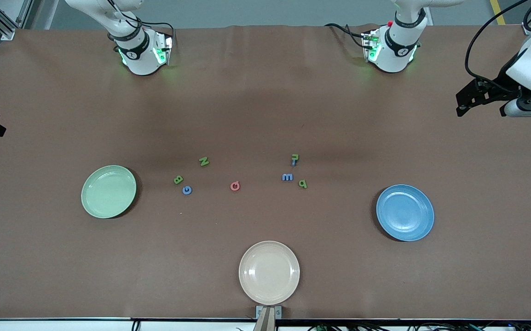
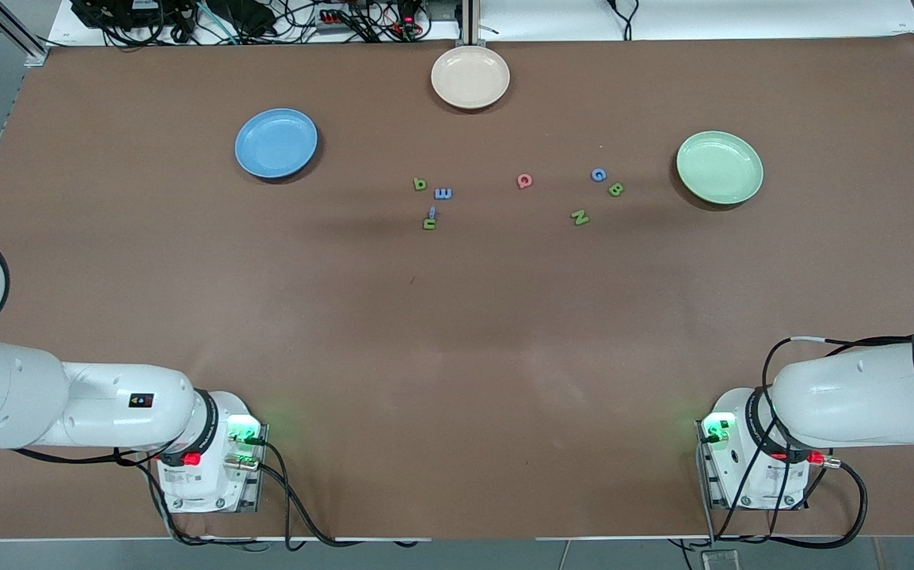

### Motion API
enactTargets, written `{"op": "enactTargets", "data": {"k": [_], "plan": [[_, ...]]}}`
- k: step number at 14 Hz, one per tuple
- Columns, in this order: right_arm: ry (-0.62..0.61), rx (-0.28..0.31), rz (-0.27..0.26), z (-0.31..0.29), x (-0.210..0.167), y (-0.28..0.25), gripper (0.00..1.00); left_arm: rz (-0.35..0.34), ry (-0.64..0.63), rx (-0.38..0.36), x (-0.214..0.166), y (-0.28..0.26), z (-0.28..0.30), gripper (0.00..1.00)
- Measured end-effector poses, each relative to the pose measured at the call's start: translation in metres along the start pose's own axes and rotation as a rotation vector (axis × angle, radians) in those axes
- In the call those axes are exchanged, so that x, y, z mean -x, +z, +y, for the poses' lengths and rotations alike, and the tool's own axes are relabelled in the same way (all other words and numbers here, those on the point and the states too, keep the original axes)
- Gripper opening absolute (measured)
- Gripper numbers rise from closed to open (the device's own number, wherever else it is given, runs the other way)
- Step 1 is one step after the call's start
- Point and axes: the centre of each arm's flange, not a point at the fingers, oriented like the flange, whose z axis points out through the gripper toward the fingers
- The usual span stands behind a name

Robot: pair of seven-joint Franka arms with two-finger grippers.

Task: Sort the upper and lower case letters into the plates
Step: 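Move both grippers from rest toward the scattered foam letters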

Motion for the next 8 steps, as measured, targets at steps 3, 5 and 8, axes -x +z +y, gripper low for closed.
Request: {"op": "enactTargets", "data": {"k": [3, 5, 8], "plan": [[0.0, 0.0, 0.0, 0.0, 0.0, 0.0, 1.0, 0.003, 0.0, 0.0, 0.0, -0.001, 0.0, 1.0], [0.0, 0.0, 0.0, 0.0, 0.0, 0.0, 1.0, 0.0, 0.005, 0.001, -0.003, 0.001, 0.003, 1.0], [0.0, 0.0, -0.001, 0.0, 0.0, 0.0, 1.0, -0.036, 0.037, 0.001, -0.013, 0.021, 0.022, 1.0]]}}
